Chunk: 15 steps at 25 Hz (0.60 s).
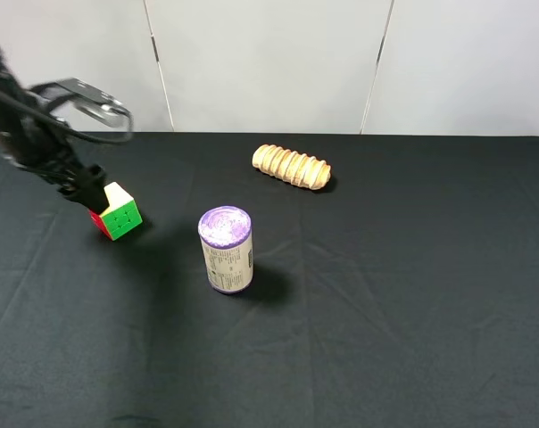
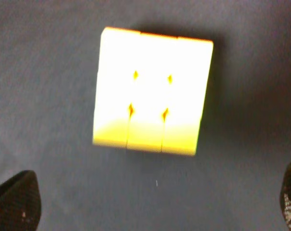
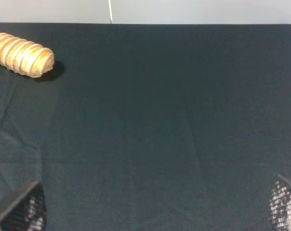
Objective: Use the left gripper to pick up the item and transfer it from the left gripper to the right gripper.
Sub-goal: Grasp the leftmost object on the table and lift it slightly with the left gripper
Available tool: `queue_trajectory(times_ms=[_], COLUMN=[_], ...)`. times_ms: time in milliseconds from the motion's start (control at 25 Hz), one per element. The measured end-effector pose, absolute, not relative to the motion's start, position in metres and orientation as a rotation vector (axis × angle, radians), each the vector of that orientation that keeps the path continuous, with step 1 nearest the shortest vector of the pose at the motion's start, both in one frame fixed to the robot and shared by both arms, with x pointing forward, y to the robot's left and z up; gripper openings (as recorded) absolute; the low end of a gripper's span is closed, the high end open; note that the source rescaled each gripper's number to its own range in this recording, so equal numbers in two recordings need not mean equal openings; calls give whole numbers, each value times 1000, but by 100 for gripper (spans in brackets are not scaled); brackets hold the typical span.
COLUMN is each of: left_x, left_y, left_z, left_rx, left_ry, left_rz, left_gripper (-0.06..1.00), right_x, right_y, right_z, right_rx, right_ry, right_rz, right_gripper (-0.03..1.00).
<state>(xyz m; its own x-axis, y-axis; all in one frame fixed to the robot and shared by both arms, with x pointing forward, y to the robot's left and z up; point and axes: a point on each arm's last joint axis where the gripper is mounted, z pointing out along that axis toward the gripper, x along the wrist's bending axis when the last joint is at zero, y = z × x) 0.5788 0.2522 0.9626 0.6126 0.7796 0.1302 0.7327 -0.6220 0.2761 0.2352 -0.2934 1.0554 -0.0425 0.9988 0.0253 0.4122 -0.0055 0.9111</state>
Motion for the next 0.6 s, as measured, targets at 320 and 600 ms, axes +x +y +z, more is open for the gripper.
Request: queue_trajectory(times_ms=[320, 600], left_x=[609, 613], left_y=[228, 227], left_z=[922, 899], left_rx=[2722, 2751], left_ry=[1182, 1197], left_rz=[293, 234], left_gripper=[100, 100], right_x=[235, 235], right_y=[-293, -293], right_z=[1055, 1055], right_rx=[1506, 1506], right_ry=[1546, 1546], right_rz=[1025, 1025], right_gripper=[100, 100])
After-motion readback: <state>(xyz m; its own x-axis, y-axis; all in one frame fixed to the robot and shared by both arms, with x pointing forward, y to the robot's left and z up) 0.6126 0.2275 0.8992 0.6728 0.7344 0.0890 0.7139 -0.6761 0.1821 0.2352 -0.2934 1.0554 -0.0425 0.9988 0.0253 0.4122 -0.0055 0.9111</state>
